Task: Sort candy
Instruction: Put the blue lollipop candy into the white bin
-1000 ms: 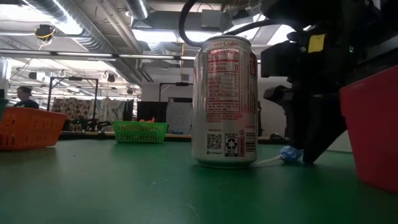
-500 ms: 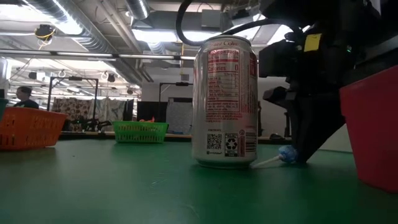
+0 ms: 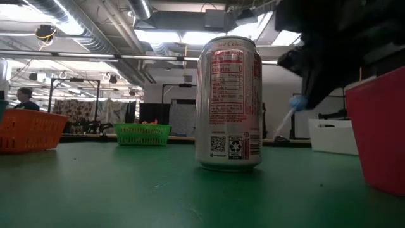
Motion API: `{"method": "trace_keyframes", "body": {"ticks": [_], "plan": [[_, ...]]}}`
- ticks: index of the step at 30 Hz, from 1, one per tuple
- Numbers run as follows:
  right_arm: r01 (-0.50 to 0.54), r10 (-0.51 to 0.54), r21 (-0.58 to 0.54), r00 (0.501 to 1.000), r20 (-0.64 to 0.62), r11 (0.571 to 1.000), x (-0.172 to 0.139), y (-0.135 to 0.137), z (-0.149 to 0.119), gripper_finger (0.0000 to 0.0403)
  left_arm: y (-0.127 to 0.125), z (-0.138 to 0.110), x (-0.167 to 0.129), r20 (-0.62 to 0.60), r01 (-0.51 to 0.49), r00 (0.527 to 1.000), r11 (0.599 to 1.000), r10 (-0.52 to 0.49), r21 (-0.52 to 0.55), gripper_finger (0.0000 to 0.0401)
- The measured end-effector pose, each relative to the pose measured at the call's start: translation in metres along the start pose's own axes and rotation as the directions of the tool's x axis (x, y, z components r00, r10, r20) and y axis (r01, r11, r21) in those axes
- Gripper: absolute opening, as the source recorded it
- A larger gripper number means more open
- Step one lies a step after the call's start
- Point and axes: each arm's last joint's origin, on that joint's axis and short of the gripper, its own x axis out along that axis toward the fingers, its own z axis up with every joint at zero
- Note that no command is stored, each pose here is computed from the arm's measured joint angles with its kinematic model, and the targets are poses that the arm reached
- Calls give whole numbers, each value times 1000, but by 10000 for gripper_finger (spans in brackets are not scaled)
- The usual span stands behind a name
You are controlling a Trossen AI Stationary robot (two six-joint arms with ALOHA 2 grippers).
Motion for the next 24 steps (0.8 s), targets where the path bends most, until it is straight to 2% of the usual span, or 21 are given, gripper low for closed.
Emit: {"method": "trace_keyframes", "body": {"ticks": [4, 8, 10, 14, 18, 20, 24], "plan": [[15, -14, 22, 1000, -4, 1000, -21, -4, -6, 3, -3, 20, 5, 63, 25, 997, 987, -36, 160, 98], [56, -58, 65, 998, 17, 996, -43, -13, -11, 2, -1, 47, 10, 156, -10, 987, 949, -41, 314, 98], [76, -79, 83, 996, 28, 994, -54, -20, -14, 2, 0, 61, 12, 230, -59, 972, 908, -41, 414, 98], [127, -134, 130, 990, 47, 983, -75, -36, -21, 2, 0, 95, 11, 425, -216, 903, 786, -65, 579, 98], [164, -177, 127, 980, 95, 978, -98, -45, -29, 2, 0, 131, 5, 571, -350, 810, 674, -130, 651, 98], [183, -197, 122, 973, 119, 976, -109, -47, -34, 2, 3, 145, -1, 598, -383, 787, 641, -151, 665, 98], [239, -256, 131, 956, 141, 962, -131, -50, -48, 2, 18, 165, -18, 632, -418, 765, 648, -128, 637, 98]]}}
